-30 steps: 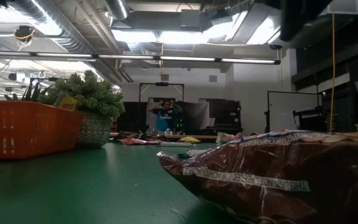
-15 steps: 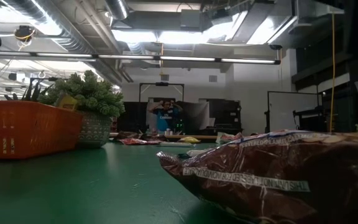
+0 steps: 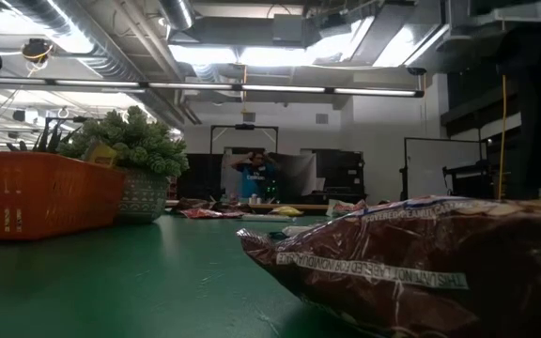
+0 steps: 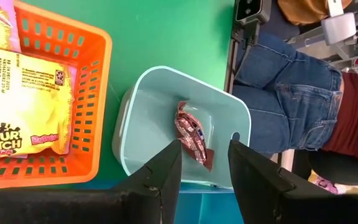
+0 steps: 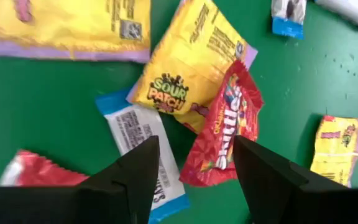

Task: Sort candy
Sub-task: Put the red candy into the blue basket

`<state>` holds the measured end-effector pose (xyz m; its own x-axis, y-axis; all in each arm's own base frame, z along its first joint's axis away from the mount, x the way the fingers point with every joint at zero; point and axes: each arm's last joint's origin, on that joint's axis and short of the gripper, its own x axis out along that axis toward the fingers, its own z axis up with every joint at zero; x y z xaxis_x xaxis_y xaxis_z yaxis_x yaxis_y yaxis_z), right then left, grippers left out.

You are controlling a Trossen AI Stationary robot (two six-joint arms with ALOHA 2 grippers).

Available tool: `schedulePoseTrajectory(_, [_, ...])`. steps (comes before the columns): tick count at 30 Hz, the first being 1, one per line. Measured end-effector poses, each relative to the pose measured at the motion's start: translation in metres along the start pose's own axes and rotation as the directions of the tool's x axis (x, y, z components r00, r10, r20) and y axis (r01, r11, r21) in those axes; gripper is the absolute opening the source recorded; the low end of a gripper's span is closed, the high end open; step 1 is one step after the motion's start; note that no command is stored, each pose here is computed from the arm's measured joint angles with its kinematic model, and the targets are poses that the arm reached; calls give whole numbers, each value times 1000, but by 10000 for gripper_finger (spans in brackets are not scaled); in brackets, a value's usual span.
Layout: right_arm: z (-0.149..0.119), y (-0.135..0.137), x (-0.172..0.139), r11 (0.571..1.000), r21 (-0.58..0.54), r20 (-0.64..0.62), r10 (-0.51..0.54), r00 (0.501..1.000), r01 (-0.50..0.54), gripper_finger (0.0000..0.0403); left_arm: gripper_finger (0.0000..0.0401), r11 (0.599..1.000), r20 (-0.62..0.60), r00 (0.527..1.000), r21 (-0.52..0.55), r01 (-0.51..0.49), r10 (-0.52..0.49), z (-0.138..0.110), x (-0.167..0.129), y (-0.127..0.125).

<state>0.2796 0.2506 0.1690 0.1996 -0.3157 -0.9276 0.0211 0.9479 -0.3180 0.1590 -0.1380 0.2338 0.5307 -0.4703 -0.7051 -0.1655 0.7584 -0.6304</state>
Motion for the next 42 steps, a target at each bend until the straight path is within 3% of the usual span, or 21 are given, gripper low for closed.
schedulePoseTrajectory(17, [-3,-1,10,994,-21,-20,-108,994,108,204,126,1000,2,1000,0,0,0,0,0,0])
schedulePoseTrajectory(32, [-2,-3,12,995,-13,-42,-99,994,99,203,126,1000,2,1000,0,1,-1,0,0,0])
schedulePoseTrajectory(42, [-9,-11,30,995,-12,-115,-101,988,101,126,126,1000,2,1000,0,1,-1,0,0,0])
